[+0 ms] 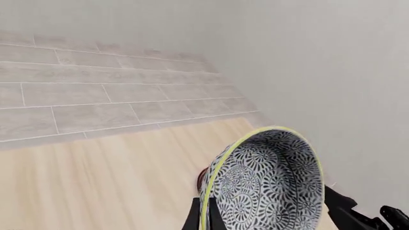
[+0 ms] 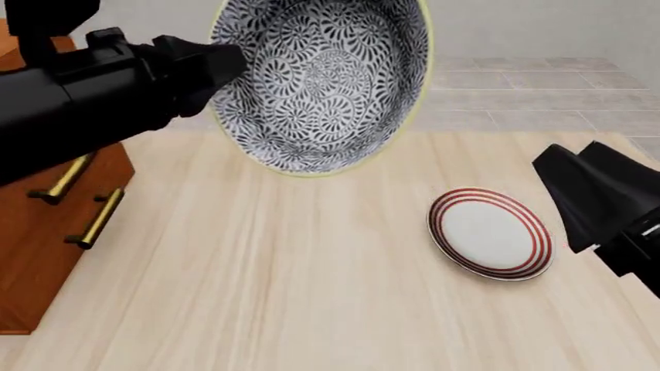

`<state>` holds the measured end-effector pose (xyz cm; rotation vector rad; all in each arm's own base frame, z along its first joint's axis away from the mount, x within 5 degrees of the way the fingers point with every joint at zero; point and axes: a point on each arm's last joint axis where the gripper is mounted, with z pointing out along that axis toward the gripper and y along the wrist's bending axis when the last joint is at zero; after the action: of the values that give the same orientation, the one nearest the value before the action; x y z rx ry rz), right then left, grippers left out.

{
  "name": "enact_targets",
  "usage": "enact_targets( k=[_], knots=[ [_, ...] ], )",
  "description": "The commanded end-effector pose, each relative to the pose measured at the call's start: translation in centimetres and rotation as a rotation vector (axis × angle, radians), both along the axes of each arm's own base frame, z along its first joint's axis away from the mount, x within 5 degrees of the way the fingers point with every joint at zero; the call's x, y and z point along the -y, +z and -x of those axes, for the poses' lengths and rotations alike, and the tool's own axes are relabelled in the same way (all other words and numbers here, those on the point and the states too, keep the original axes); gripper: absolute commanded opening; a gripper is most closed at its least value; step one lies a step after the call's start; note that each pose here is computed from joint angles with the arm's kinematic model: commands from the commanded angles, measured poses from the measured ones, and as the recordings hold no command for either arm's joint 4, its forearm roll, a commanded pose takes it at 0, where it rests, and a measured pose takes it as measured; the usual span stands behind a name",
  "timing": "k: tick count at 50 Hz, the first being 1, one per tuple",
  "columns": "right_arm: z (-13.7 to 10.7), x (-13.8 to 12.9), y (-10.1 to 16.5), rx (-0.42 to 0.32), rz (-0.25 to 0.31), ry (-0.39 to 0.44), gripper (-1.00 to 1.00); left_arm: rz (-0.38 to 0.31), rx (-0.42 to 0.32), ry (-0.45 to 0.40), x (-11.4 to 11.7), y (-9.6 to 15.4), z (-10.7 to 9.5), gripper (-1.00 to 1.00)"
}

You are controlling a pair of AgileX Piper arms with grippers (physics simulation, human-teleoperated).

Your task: Put the bowl on top of the cabinet.

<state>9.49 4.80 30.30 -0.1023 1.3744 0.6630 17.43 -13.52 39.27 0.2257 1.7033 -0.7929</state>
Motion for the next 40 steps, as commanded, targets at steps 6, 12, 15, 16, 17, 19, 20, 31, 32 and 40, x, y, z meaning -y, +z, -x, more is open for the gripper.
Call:
enact_targets(
  k=[6,12,15,16,17,19,20,31,32,40],
  knots=[
    [1.6,1.7,-1.7,0.001,0.081,-0.108,1.00,0.067,0.028,0.084,-3.9,1.3,2.6,-1.00],
    [2.3,2.2,-2.2,-0.002,0.101,-0.134,1.00,0.076,0.053,0.090,-4.6,2.0,3.5,-1.00],
    [2.6,2.3,-2.5,0.003,0.140,-0.150,1.00,0.088,0.061,0.104,-5.2,2.3,4.0,-1.00],
    [2.8,2.5,-2.7,0.000,0.137,-0.157,1.00,0.087,0.061,0.102,-5.3,2.3,4.2,-1.00],
    [2.8,2.7,-3.1,-0.016,0.111,-0.180,1.00,0.089,0.061,0.112,-5.6,2.3,4.4,-1.00],
    [3.1,2.8,-3.5,-0.010,0.145,-0.185,1.00,0.088,0.065,0.112,-5.8,2.3,4.7,-1.00],
    [3.1,2.8,-3.6,-0.006,0.161,-0.191,1.00,0.086,0.065,0.113,-5.8,2.3,4.8,-1.00],
    [4.0,3.5,-5.2,0.007,0.203,-0.266,1.00,0.111,0.095,0.136,-7.1,2.7,6.3,-1.00],
    [4.0,3.5,-5.2,0.010,0.206,-0.270,1.00,0.111,0.095,0.136,-7.2,2.7,6.4,-1.00],
    [4.1,3.8,-6.6,0.002,0.252,-0.323,1.00,0.133,0.123,0.157,-8.2,3.1,7.8,-1.00]
  ],
)
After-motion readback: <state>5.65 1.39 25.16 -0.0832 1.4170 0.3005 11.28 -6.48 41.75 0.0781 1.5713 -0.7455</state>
